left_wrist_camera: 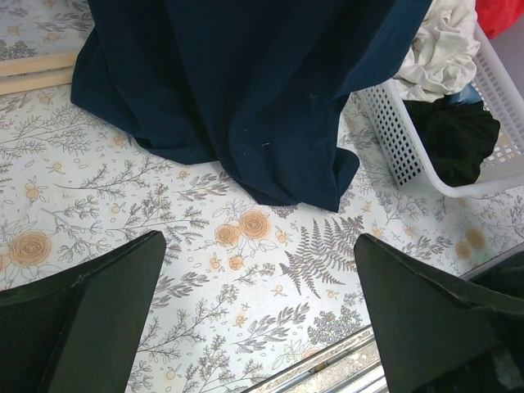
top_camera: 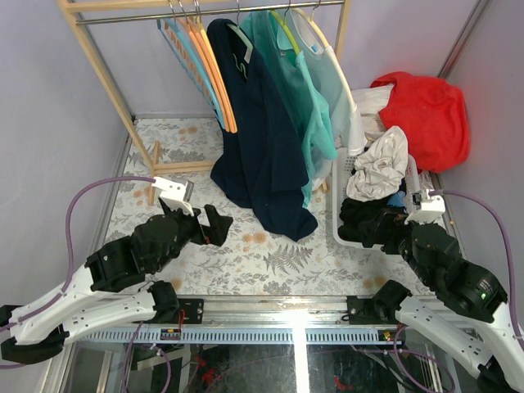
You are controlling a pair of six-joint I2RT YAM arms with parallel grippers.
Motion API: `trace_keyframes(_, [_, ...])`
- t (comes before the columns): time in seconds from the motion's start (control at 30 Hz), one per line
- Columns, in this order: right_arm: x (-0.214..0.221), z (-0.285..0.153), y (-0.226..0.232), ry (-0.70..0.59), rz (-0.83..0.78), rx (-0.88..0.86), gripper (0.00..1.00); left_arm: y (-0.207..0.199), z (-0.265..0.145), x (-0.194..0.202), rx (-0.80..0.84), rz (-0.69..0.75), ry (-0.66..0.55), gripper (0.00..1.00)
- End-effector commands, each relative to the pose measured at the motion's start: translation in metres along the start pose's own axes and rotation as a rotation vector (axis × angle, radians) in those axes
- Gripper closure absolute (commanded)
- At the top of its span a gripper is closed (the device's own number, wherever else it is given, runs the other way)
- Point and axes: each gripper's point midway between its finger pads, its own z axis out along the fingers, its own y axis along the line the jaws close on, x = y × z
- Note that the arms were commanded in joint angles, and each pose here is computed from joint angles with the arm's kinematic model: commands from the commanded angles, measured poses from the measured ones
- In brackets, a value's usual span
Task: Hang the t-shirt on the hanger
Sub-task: Reset both arms
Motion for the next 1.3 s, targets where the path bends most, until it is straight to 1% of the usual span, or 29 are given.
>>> trace_keyframes(0.0, [-0.01,-0.001,0.009,-0.043,0.016,-0.05,0.01,0.001,-0.001,-0.018,-0.018,-0.05,-0.065,0.0])
trace_keyframes(0.67, [-0.009,-0.001,0.012,-0.038,0.011,-0.064,0.01,0.002,0.005,-0.02,-0.048,-0.033,-0.071,0.0])
trace_keyframes(0.83, [-0.01,0.006,0.021,-0.026,-0.005,-0.081,0.01,-0.007,0.01,-0.034,-0.046,0.007,-0.085,0.0])
trace_keyframes(0.93, [-0.011,0.018,0.034,-0.016,-0.006,-0.101,0.01,-0.013,0.017,-0.045,-0.04,0.04,-0.098,0.0])
trace_keyframes(1.1, [-0.015,0.036,0.051,0.011,-0.01,-0.109,0.01,-0.017,0.032,-0.06,0.002,0.02,-0.111,0.0])
trace_keyframes(1.17, [-0.018,0.039,0.055,0.02,-0.022,-0.102,0.01,-0.018,0.039,-0.061,0.029,0.012,-0.095,0.0])
trace_keyframes(1.27, [-0.019,0.04,0.055,0.038,-0.042,-0.088,0.01,-0.009,0.044,-0.068,0.025,-0.008,-0.096,0.0])
